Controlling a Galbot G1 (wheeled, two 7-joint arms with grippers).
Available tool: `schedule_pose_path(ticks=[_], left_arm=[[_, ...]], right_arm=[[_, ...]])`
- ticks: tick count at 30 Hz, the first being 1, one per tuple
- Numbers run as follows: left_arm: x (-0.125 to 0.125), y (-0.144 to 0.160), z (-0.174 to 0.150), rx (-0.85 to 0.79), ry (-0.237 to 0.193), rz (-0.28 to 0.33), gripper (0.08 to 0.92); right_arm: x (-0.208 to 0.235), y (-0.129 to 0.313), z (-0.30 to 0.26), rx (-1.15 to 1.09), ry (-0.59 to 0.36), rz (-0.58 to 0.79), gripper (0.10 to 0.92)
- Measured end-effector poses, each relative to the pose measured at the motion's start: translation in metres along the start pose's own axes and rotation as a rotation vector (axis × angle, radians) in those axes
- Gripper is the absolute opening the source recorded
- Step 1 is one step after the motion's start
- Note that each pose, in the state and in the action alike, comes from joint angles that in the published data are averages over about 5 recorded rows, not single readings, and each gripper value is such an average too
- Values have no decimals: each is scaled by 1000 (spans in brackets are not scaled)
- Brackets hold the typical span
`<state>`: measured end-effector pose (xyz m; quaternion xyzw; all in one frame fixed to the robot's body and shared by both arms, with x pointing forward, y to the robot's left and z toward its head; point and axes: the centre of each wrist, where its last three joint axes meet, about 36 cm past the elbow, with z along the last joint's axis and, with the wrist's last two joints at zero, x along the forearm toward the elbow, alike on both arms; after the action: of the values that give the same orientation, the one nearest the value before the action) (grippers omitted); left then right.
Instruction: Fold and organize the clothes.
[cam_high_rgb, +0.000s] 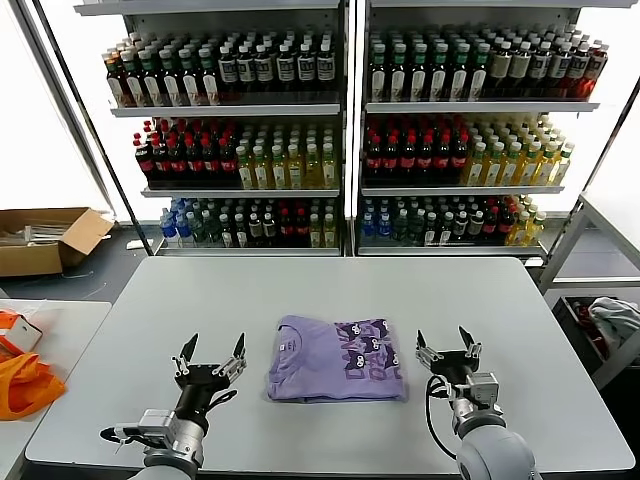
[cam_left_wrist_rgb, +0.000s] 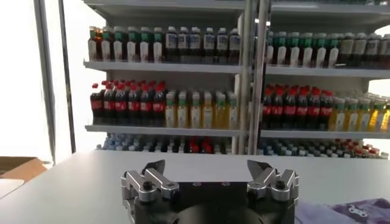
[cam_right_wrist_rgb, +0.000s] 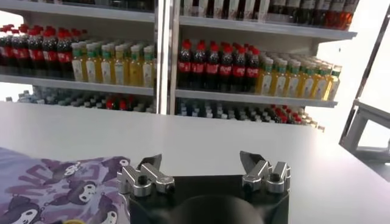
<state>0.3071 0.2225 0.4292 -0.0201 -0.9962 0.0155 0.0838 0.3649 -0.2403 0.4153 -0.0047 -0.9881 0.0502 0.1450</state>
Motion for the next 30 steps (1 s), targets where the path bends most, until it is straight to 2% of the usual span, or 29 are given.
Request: schedule_pose_path(ticks=[16,30], left_arm=[[2,6,0,-57,-46,-1,823],[5,5,4,-73,-28,7,822]], right_arm=[[17,1,3,-4,1,2,823],[24,4,-1,-17,-12,-2,823]])
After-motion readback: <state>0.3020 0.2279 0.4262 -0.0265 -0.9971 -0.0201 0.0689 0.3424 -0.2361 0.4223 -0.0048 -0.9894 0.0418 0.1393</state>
